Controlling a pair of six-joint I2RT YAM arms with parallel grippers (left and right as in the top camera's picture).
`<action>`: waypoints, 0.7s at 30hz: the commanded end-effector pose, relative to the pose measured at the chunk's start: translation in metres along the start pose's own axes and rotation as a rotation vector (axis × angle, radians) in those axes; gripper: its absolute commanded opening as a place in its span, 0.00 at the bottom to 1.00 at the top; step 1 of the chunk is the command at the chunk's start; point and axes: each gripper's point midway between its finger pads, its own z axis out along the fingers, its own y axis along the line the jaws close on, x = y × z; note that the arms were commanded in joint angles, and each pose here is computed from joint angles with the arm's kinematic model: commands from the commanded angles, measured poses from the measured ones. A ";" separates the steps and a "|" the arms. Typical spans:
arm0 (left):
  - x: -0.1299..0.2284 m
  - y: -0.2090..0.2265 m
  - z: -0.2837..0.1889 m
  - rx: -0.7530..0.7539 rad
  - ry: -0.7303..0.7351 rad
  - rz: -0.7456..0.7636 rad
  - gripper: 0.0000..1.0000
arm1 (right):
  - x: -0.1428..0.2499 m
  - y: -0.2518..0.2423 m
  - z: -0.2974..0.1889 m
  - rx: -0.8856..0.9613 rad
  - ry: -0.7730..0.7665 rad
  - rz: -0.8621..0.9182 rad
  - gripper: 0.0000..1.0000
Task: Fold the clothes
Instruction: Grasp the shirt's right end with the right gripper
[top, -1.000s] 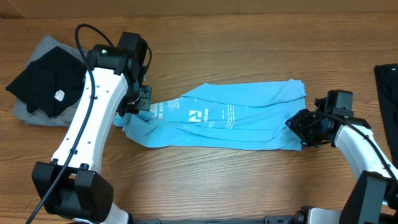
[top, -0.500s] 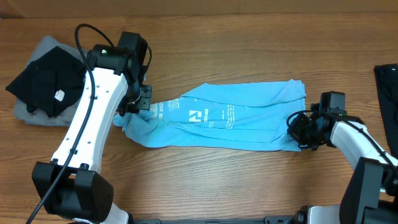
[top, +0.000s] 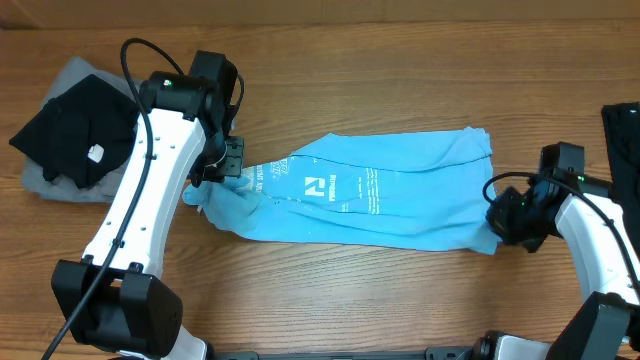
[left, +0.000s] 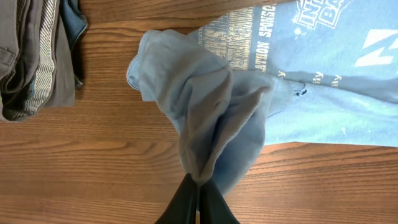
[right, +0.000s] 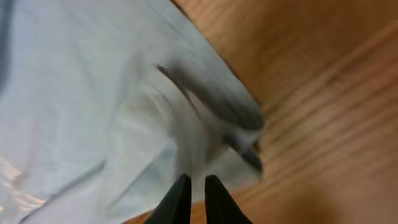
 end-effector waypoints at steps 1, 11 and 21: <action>-0.002 0.000 -0.002 0.003 -0.013 0.017 0.05 | -0.002 -0.016 0.001 0.080 -0.029 0.034 0.16; -0.005 0.000 -0.002 0.005 -0.029 0.015 0.06 | -0.036 0.041 -0.003 -0.186 -0.144 -0.052 0.32; -0.008 -0.001 -0.002 0.011 -0.041 0.014 0.07 | -0.020 0.043 0.050 -0.088 -0.004 -0.070 0.33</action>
